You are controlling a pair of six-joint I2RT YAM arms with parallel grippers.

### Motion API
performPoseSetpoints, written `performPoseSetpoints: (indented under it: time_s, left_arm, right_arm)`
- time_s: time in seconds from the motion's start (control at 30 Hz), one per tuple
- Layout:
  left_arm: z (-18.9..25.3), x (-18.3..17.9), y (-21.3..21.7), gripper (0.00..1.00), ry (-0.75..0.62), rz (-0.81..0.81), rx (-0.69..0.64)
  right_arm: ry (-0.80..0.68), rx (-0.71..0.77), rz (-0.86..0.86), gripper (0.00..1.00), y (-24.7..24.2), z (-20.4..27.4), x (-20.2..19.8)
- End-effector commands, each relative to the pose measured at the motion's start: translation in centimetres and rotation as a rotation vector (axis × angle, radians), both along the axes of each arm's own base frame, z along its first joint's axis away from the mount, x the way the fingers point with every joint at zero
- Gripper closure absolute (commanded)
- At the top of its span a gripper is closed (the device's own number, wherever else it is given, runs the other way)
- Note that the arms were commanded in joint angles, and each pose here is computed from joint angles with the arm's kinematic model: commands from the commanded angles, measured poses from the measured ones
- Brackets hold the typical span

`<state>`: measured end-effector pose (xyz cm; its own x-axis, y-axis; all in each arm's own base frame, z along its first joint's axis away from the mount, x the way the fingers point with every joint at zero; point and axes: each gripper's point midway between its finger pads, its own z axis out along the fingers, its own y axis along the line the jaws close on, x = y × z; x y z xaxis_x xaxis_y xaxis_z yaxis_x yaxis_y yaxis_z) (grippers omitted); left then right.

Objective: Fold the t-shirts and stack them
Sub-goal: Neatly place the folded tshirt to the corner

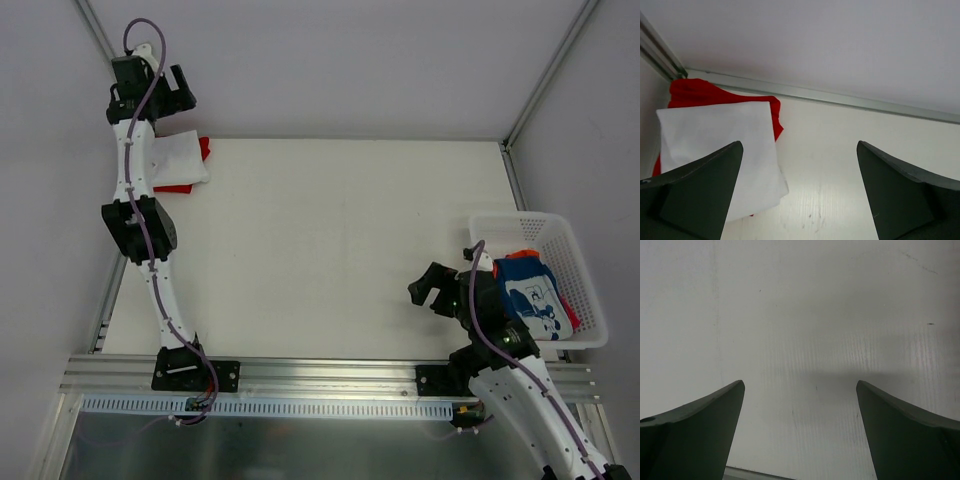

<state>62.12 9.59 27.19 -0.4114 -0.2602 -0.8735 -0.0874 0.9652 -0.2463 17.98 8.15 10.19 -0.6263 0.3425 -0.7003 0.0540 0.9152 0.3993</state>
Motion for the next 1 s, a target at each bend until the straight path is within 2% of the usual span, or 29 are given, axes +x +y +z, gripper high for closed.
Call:
performPoseSetpoints:
  time_s: [0.0,0.13,0.23,0.33,0.43,0.63,0.97]
  left_arm:
    - [-0.5,-0.1,-4.2,0.01,0.019,-0.076,-0.012]
    - [-2.2,0.3,-6.7,0.01,0.051,-0.083,0.114]
    - [-5.7,0.2,-4.9,0.01,0.127,-0.036,0.164]
    - [-9.6,-0.1,-2.3,0.01,0.202,0.030,0.090]
    - [-11.6,-0.3,0.1,0.01,0.235,0.072,0.033]
    - [-14.2,-1.0,5.9,0.01,0.266,0.173,-0.057]
    - [-17.9,-2.8,11.2,0.01,0.317,0.271,-0.160]
  right_arm:
    - [-0.006,0.033,0.020,0.01,0.8,1.4,0.0]
    - [-0.003,0.032,0.060,0.00,1.4,4.1,0.2]
    - [-0.023,0.022,0.058,0.00,1.1,6.3,-0.2]
    - [-0.038,0.008,0.022,0.01,0.1,7.5,-0.9]
    - [-0.031,0.007,0.002,0.00,-0.5,8.0,-1.7]
    - [-0.032,-0.007,-0.043,0.00,-2.1,8.4,-3.3]
    - [-0.019,-0.039,-0.059,0.00,-3.1,8.4,-4.1]
